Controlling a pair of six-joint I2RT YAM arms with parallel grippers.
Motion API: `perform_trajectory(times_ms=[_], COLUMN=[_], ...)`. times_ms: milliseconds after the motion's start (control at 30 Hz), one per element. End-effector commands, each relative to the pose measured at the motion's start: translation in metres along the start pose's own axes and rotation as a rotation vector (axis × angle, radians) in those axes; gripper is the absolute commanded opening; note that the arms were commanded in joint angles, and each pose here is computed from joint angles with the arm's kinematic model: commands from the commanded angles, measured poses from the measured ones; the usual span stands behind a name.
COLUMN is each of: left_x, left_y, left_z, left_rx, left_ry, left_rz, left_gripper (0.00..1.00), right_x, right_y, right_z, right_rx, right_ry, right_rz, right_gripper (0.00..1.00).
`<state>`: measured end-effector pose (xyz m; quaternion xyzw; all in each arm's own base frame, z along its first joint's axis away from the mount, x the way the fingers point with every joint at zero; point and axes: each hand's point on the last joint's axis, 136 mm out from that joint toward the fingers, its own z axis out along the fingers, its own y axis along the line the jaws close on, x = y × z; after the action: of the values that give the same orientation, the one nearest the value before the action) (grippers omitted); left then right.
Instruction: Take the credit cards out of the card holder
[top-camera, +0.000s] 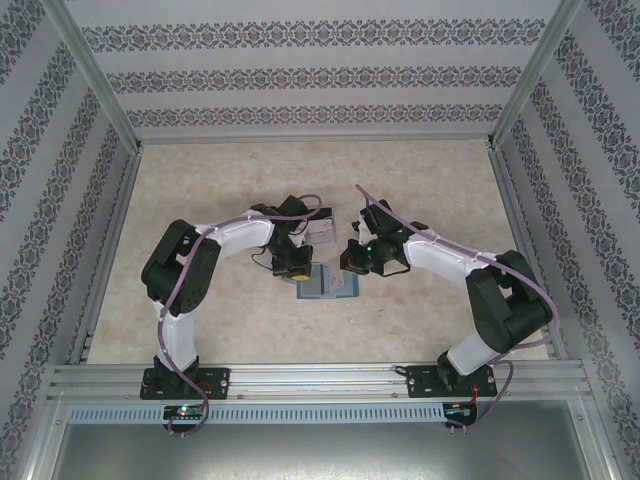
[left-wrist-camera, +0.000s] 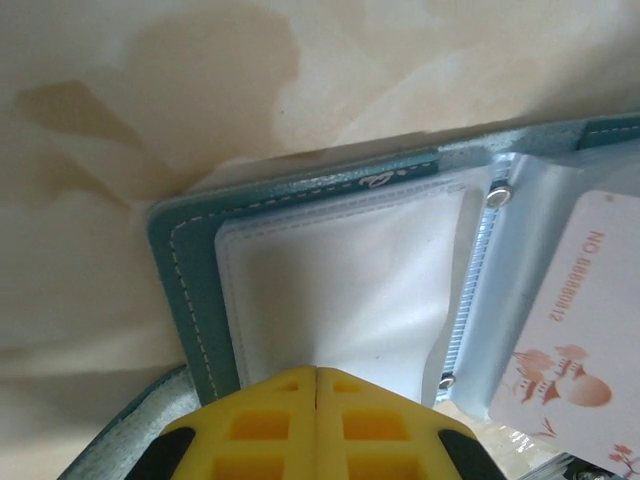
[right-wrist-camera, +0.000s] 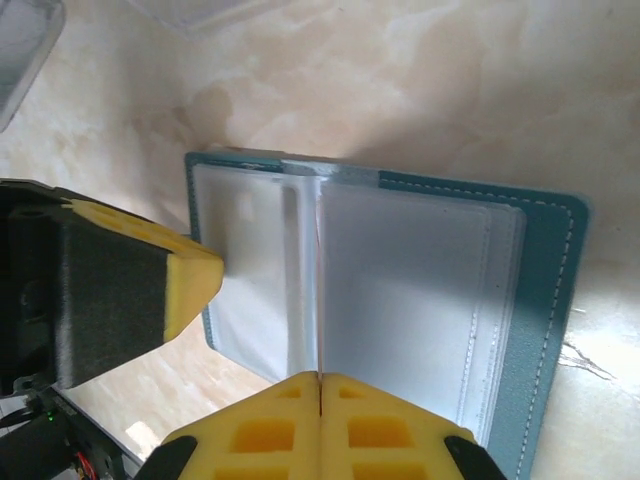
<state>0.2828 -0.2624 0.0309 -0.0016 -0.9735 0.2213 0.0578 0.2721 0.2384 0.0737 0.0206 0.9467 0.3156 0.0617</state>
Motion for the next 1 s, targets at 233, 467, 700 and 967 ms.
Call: perform_trajectory(times_ms=[233, 467, 700, 967], left_x=[-0.005, -0.013, -0.013, -0.008], left_y=[-0.006, 0.004, 0.021, 0.036], left_z=[-0.032, -0.045, -0.052, -0.044], left_rx=[0.006, 0.071, 0.067, 0.104], left_ry=[-0.112, -0.214, -0.248, -0.247], left_rz=[0.025, -0.02, -0.053, -0.116], left_gripper=[0.04, 0.07, 0.07, 0.07], right_x=[-0.009, -0.011, -0.021, -0.033], right_y=[0.009, 0.006, 0.015, 0.023], right_z=[-0.028, -0.038, -0.05, -0.051], right_rx=[0.057, 0.149, 0.174, 0.207], right_ry=[-0.017, 0.083, 0.131, 0.224], right_rz=[-0.338, -0.641, -0.972, -1.291], right_gripper=[0.0, 0.0, 0.0, 0.0])
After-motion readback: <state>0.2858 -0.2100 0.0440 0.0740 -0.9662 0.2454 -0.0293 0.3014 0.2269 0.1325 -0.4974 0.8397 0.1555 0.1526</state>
